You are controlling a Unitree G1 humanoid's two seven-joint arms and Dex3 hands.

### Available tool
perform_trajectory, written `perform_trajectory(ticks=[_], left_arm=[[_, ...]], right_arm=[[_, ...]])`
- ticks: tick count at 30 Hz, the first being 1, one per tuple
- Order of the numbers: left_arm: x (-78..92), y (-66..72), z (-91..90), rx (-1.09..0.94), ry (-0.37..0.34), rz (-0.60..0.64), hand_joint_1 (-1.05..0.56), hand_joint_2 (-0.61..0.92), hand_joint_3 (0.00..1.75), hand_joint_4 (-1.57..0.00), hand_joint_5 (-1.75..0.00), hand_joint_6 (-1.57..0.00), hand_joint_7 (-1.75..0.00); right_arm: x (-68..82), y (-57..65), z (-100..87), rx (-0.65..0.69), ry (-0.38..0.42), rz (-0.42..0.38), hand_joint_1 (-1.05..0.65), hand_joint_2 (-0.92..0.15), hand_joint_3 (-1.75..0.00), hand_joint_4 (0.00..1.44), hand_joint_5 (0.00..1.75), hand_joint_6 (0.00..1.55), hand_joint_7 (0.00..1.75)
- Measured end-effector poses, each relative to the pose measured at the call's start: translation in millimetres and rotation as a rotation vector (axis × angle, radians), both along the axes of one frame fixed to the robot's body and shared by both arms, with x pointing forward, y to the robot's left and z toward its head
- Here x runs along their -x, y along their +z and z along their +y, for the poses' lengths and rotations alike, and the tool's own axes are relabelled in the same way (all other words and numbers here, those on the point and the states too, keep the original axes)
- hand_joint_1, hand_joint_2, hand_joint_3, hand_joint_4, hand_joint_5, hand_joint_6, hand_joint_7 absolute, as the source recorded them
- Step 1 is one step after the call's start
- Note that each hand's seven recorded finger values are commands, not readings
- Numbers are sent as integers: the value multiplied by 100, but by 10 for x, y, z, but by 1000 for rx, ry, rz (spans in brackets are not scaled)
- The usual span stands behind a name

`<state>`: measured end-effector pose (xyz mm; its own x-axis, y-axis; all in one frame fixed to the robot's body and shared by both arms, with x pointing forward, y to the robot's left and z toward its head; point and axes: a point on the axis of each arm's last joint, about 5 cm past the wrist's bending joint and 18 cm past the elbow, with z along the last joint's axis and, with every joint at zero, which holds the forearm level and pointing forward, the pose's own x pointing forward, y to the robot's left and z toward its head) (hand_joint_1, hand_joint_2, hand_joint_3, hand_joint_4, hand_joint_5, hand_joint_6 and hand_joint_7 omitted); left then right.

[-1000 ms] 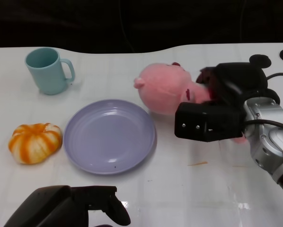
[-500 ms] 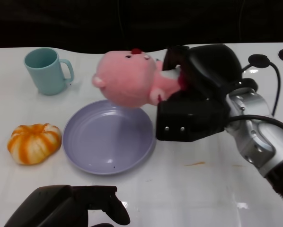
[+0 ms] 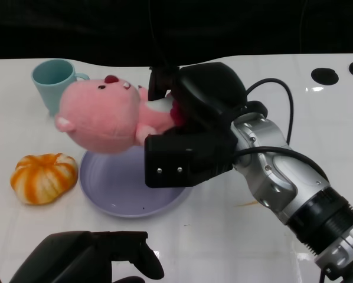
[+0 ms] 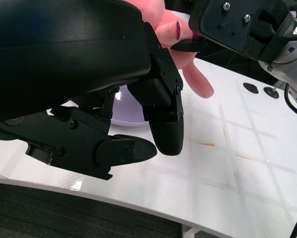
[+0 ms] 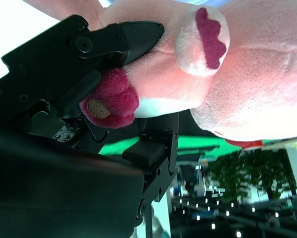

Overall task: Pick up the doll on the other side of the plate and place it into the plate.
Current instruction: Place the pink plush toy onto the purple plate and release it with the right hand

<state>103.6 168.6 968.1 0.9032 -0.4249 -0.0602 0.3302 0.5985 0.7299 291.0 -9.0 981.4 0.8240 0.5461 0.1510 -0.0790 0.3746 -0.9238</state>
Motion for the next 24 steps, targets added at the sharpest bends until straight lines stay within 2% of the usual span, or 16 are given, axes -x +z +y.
perform_trajectory(ticks=[1, 3, 4, 5, 7, 10, 16, 22, 24], left_arm=[[1, -1, 0, 0, 0, 1, -23, 87, 49, -62, -165, -73, -87], [1, -1, 0, 1, 1, 2, -23, 87, 49, -63, -165, -73, -87], [2, -2, 0, 1, 1, 2, -23, 87, 49, -63, -165, -73, -87], [3, -2, 1, 1, 2, 3, -23, 87, 49, -63, -165, -73, -87], [2, -2, 1, 2, 3, 4, -23, 87, 49, -63, -165, -73, -87], [8, -5, 3, 3, 5, 8, -23, 86, 49, -62, -165, -73, -88], [10, -6, 6, 2, 6, 10, -24, 87, 48, -62, -165, -71, -90], [6, -3, 5, 2, 5, 8, -24, 87, 47, -62, -166, -71, -90], [2, -1, 3, 2, 3, 5, -23, 87, 47, -62, -166, -71, -90]], right_arm=[[9, 8, 13, -5, 6, 29, -33, -66, -45, 80, 168, 88, 70], [31, 26, 32, -8, 21, 85, -37, -78, -19, 66, 131, 84, 35], [40, 31, 31, -1, 29, 111, -41, -83, -11, 59, 106, 80, 23], [42, 33, 18, 12, 36, 137, -49, -88, -6, 51, 72, 71, 10], [44, 40, -5, 47, 54, 191, -57, -91, -9, 39, 45, 56, 2], [40, 80, -69, 88, 73, 261, -64, -92, -16, 29, 34, 44, 0], [65, 187, -167, 126, 108, 343, -73, -92, -20, 18, 28, 32, 0], [100, 278, -262, 106, 145, 387, -78, -92, -23, 15, 27, 27, 0], [116, 309, -322, 68, 159, 388, -77, -92, -24, 18, 30, 28, 1]])
